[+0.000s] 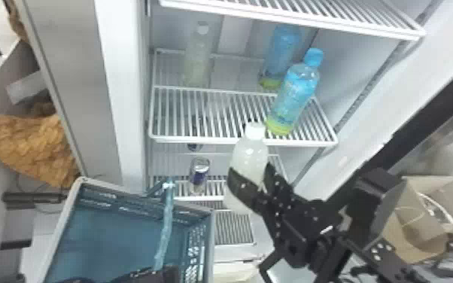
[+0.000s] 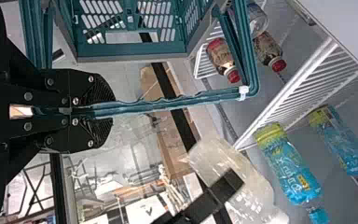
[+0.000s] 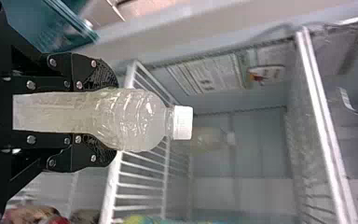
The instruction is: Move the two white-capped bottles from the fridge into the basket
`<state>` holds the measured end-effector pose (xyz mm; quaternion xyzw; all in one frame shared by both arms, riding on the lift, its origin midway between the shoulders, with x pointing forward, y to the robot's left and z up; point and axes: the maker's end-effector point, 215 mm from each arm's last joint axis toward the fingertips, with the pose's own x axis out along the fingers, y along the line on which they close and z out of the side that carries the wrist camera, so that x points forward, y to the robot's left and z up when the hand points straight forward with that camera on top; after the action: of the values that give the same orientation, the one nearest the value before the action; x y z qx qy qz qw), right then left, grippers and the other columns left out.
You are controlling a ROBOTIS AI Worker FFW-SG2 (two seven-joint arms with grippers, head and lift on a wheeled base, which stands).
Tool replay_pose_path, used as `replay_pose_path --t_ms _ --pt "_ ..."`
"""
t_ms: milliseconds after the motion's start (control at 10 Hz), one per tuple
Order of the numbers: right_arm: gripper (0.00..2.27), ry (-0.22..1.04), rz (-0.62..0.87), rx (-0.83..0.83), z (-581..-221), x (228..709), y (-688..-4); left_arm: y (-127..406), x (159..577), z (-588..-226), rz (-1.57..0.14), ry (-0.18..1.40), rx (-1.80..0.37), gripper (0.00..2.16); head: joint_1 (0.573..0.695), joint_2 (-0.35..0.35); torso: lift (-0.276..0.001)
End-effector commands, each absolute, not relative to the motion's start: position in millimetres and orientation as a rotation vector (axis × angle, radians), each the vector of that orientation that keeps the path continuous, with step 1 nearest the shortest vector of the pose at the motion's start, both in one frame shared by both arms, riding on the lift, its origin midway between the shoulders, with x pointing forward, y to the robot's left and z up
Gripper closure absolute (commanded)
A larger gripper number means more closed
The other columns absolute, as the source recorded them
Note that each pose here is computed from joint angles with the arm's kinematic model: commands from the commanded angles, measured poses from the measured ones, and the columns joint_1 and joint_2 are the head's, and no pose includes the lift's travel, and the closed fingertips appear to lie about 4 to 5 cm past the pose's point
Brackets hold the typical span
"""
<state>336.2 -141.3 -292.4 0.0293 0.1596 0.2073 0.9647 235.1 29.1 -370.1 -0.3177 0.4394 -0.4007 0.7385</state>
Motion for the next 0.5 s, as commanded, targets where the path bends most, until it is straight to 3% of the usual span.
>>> replay_pose_path --t_ms 0,400 --pt "0.91 0.415 0.455 0.069 -312 323 -135 28 235 -370 -0.884 0.966 -0.691 1.21 0.695 -0.24 0.0" --pt "0.91 0.703 0.509 0.086 -386 292 -132 30 235 -372 -0.878 0.97 -0.685 1.21 0.695 -0.229 0.0"
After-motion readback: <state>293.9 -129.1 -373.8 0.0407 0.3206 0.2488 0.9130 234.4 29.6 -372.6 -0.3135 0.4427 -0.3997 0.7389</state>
